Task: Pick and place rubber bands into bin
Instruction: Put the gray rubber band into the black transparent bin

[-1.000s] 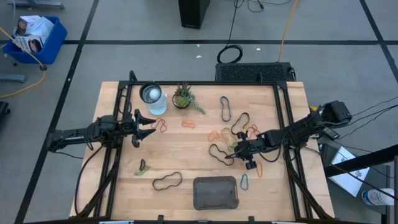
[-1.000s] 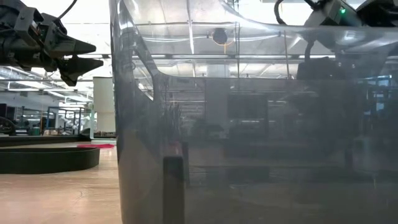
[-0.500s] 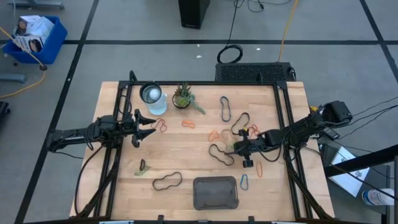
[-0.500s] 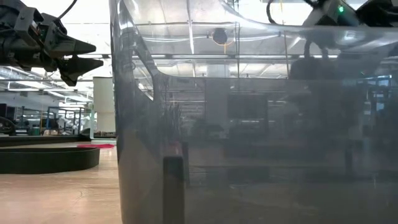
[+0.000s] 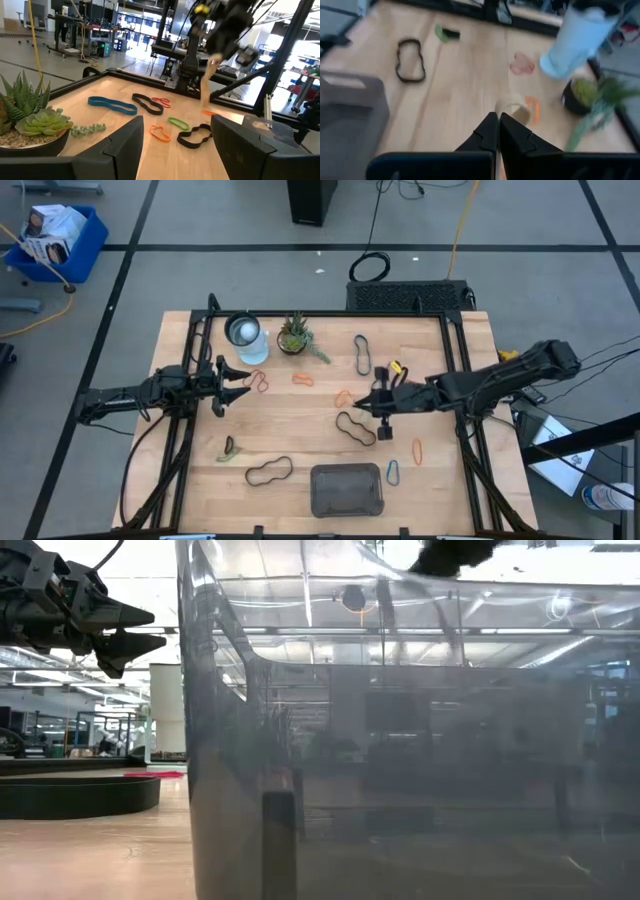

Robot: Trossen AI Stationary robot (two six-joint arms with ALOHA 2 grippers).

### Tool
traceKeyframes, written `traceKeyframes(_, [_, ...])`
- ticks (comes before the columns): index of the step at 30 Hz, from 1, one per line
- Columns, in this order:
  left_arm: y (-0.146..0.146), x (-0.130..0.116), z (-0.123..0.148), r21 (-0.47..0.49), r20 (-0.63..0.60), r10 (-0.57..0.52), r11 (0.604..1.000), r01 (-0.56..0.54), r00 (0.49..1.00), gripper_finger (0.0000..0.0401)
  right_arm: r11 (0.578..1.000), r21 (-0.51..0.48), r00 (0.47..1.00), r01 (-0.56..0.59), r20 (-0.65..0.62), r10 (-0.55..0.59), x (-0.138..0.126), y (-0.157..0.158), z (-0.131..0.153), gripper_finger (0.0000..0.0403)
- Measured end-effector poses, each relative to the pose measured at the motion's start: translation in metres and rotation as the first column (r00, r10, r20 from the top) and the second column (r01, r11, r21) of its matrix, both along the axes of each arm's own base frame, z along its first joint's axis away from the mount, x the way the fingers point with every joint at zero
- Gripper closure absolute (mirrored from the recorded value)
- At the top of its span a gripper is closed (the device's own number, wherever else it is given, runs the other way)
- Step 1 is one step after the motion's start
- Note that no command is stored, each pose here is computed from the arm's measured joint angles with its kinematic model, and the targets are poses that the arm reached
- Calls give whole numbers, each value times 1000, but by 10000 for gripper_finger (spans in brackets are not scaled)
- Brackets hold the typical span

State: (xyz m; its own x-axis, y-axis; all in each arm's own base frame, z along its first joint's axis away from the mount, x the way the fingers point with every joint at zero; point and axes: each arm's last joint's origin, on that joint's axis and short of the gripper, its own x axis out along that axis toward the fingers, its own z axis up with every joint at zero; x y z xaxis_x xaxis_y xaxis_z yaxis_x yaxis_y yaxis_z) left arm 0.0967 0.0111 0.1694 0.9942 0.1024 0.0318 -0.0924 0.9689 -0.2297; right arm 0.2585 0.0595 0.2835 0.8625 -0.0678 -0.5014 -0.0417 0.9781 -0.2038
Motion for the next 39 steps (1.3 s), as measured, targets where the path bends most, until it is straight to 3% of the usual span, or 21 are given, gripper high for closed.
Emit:
traceKeyframes(4, [0,0,0,0,0,0,1000,0,1000,162,998,-33,999,-46,-23,45,12,12,36,402])
traceKeyframes(7, [0,0,0,0,0,0,1000,0,1000,162,998,-4,998,-57,-33,57,21,25,58,402])
traceKeyframes(11, [0,0,0,0,1,11,1000,-11,1000,162,996,37,992,-84,-86,87,32,48,66,402])
traceKeyframes(16, [1,0,0,0,2,20,1000,-20,1000,162,990,97,977,-105,-177,122,43,87,55,402])
traceKeyframes(22, [1,0,0,-1,1,21,1000,-21,1000,162,971,235,971,-45,-217,98,49,126,39,403])
traceKeyframes(28, [1,0,0,0,1,22,1000,-22,1000,162,940,341,926,14,-359,117,59,147,3,403])
traceKeyframes(31, [1,0,0,0,1,21,1000,-21,1000,162,937,350,886,7,-437,156,65,154,-18,403])
traceKeyframes(39, [1,0,0,0,0,23,1000,-23,1000,162,960,275,824,43,-553,122,73,159,-55,403])
